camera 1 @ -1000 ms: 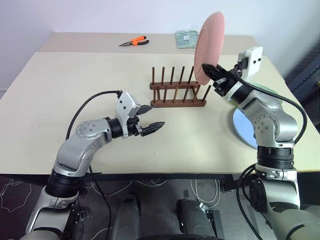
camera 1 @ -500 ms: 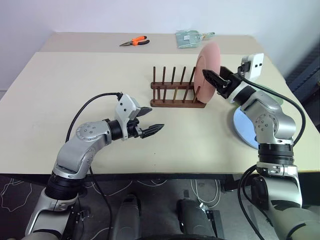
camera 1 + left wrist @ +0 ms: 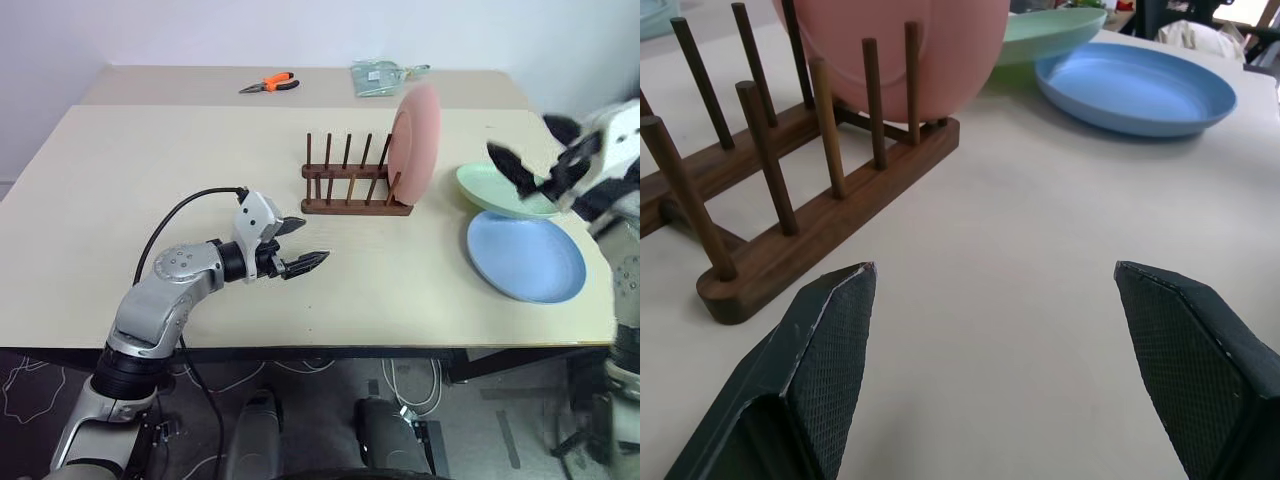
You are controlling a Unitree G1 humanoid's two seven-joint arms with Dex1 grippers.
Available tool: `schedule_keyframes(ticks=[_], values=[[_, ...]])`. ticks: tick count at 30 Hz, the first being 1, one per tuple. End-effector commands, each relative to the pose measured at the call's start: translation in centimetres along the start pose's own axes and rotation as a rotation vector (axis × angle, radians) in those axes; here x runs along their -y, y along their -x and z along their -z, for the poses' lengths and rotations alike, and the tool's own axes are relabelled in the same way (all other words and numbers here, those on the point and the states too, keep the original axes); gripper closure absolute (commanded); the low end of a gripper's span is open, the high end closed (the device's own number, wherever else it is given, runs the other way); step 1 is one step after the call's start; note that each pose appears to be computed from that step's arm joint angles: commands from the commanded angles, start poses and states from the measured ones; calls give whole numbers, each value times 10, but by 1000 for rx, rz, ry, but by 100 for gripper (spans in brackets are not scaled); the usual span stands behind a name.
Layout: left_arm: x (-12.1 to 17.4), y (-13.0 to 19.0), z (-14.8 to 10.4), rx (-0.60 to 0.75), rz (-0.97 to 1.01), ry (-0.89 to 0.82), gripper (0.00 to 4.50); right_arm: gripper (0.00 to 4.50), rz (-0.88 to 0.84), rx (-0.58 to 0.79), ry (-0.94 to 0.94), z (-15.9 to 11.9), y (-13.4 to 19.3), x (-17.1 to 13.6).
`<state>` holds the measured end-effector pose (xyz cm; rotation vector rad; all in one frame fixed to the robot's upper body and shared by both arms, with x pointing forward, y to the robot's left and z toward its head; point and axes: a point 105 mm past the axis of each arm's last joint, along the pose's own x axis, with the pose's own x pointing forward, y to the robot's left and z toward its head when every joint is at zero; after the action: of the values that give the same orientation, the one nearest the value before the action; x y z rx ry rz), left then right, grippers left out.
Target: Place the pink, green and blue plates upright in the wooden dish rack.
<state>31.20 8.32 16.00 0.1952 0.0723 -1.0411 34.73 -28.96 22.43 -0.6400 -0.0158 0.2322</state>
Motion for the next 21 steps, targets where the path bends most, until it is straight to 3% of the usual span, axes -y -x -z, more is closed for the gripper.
schedule_keyframes(ticks=[1,7,11,17,21], values=[[2,-5,-13,35,25,-54,56,4,-4,-110,267,23,-6,3],[2,-6,-13,36,28,-59,56,4,-47,-250,503,65,-18,4],[2,-5,-11,33,16,-62,56,133,-41,-296,563,84,-24,6],[2,-2,-9,31,4,-59,56,443,-38,-272,583,84,-27,5],[3,0,-8,28,2,-57,56,448,4,-222,614,72,-25,7]])
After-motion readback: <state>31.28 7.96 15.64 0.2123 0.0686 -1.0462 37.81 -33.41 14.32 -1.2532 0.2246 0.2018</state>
